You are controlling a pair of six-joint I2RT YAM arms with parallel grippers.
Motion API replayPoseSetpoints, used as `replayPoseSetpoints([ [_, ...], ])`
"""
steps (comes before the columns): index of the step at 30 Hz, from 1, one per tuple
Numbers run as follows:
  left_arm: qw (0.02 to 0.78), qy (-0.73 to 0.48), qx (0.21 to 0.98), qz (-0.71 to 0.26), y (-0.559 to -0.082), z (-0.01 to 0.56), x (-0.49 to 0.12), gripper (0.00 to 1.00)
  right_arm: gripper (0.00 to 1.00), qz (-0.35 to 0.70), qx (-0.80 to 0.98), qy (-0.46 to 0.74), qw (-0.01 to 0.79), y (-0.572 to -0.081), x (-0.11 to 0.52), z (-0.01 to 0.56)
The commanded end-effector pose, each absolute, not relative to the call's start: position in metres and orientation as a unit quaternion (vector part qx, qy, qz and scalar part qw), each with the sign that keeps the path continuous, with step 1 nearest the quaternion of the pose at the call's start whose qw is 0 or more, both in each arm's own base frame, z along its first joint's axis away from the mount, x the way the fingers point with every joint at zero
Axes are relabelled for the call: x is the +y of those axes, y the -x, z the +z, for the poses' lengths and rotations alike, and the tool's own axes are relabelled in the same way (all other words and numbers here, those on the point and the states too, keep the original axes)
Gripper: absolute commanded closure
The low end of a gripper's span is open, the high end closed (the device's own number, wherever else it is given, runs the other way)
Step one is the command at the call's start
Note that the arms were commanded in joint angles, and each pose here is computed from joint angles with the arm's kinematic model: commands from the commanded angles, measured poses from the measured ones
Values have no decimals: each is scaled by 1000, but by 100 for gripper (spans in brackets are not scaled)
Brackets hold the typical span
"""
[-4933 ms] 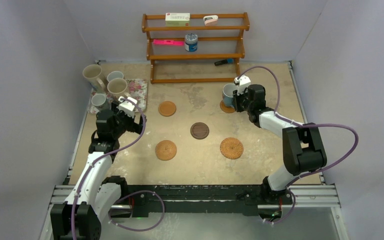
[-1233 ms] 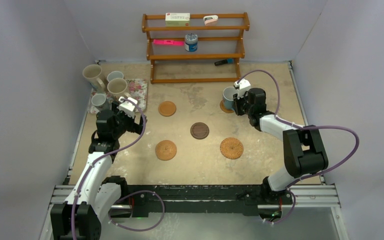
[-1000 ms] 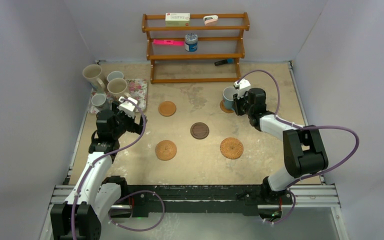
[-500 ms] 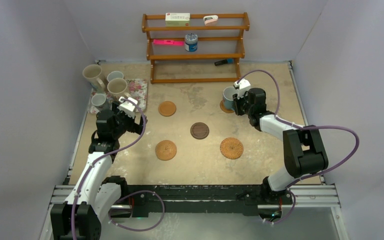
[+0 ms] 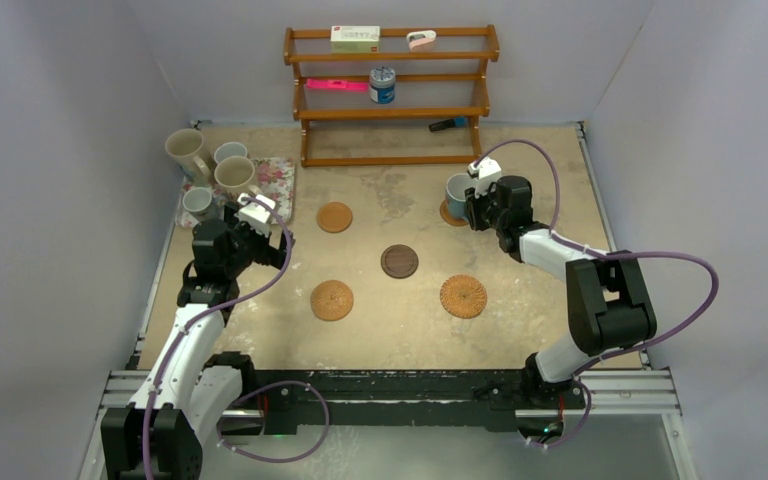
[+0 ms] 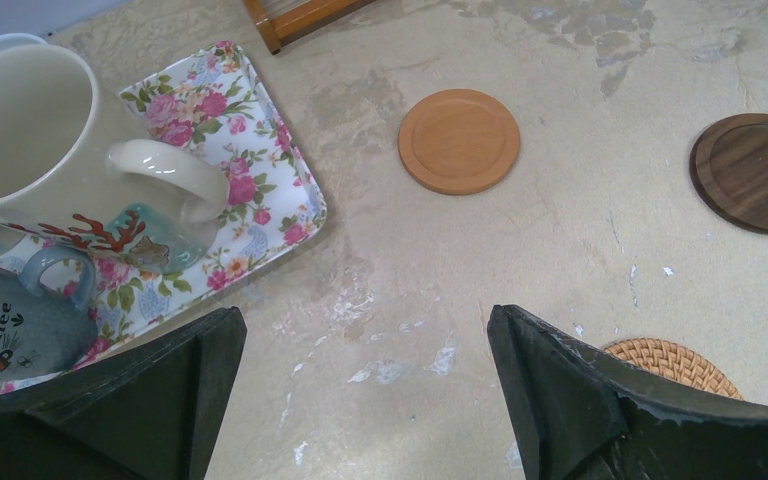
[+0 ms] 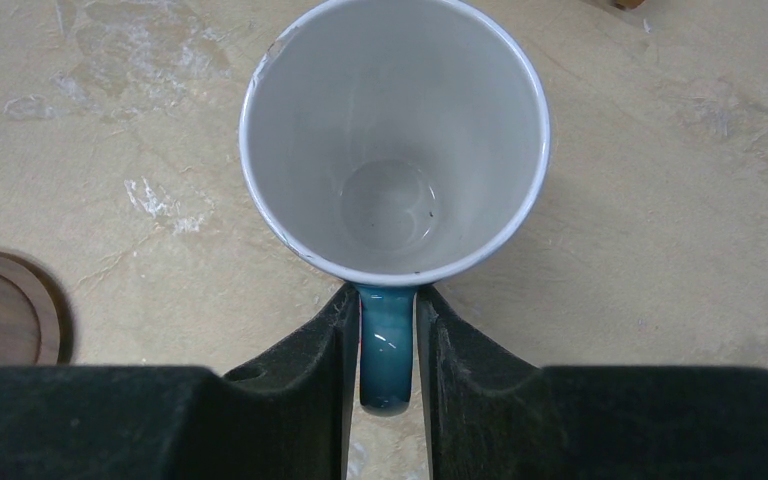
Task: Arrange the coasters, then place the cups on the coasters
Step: Place the cup on the coaster.
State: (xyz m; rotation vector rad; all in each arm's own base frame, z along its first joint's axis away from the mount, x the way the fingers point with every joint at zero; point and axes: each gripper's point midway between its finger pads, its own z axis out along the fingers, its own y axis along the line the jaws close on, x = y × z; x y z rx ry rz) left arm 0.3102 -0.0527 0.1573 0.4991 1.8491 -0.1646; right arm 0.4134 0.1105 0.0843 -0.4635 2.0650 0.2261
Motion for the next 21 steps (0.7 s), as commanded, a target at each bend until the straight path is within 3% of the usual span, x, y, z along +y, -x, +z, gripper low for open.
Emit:
replayPoseSetpoints([
  [1,583,-225,777,-70,-310,163,-54,0,70,85,827,193,522,-428,111,109],
  [21,583,-226,778,-70,-310,162,-54,0,68,82,828,191,521,-425,109,110],
])
